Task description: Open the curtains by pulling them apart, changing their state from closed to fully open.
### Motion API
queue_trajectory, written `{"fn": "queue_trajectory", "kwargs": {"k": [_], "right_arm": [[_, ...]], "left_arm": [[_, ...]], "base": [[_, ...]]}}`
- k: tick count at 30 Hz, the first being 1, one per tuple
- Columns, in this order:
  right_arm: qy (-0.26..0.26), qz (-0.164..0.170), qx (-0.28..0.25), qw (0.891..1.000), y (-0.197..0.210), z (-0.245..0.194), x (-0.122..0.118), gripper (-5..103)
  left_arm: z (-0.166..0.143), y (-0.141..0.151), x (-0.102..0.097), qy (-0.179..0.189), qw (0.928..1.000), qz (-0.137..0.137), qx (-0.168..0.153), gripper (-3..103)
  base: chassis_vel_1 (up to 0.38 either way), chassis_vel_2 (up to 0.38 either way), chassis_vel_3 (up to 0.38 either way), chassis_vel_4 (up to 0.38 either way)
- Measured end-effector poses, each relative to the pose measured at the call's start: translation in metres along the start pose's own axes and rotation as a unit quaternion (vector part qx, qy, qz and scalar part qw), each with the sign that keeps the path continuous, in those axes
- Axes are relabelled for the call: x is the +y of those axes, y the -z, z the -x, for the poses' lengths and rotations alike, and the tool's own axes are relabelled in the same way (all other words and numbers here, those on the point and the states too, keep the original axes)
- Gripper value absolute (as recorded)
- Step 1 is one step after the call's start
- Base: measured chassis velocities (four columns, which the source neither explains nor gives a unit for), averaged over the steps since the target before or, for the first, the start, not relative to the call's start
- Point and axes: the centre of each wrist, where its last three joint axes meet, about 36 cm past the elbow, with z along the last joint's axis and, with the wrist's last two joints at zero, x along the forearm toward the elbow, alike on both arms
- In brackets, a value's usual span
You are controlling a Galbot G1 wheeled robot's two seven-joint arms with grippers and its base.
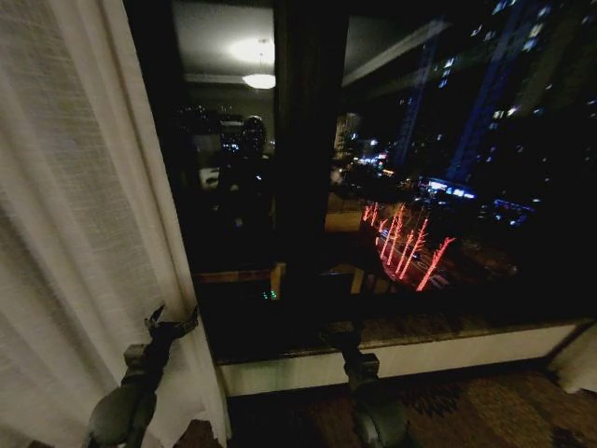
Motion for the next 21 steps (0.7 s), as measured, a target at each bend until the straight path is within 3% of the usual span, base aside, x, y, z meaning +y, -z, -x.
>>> {"fn": "queue_trajectory", "kwargs": {"k": [2,7,9,12,17,21], "right_arm": [[-0.002,-0.001,-0.001,1.000,0.001,0.000,-0.002,100],[-0.009,-0.003,-0.008,1.000,0.006,-0.001,-0.008,100],[-0.011,-0.003,-0.011,1.000,0.007,-0.001,-0.010,100],[-0.011,-0.002,-0.012,1.000,0.008,-0.001,-0.009,100],[-0.009,0.005,-0.014,1.000,0.010,-0.002,-0.004,100],[-0.004,0.009,-0.017,1.000,0.012,-0.003,0.000,100]], "left_arm": [[0.002,0.001,0.001,-0.005,1.0000,-0.004,0.001,103],[0.009,0.004,-0.002,-0.031,0.9993,-0.020,0.001,90],[0.010,0.005,-0.005,-0.043,0.9987,-0.028,0.001,80],[0.010,0.005,-0.007,-0.046,0.9985,-0.031,0.002,75],[0.007,0.008,-0.006,-0.045,0.9984,-0.033,-0.003,47],[0.003,0.010,-0.005,-0.043,0.9985,-0.034,-0.004,36]], "base": [[0.000,0.000,0.000,0.000],[0.000,0.000,0.000,0.000],[0.000,0.000,0.000,0.000],[0.000,0.000,0.000,0.000],[0.000,0.000,0.000,0.000],[0.000,0.000,0.000,0.000]]}}
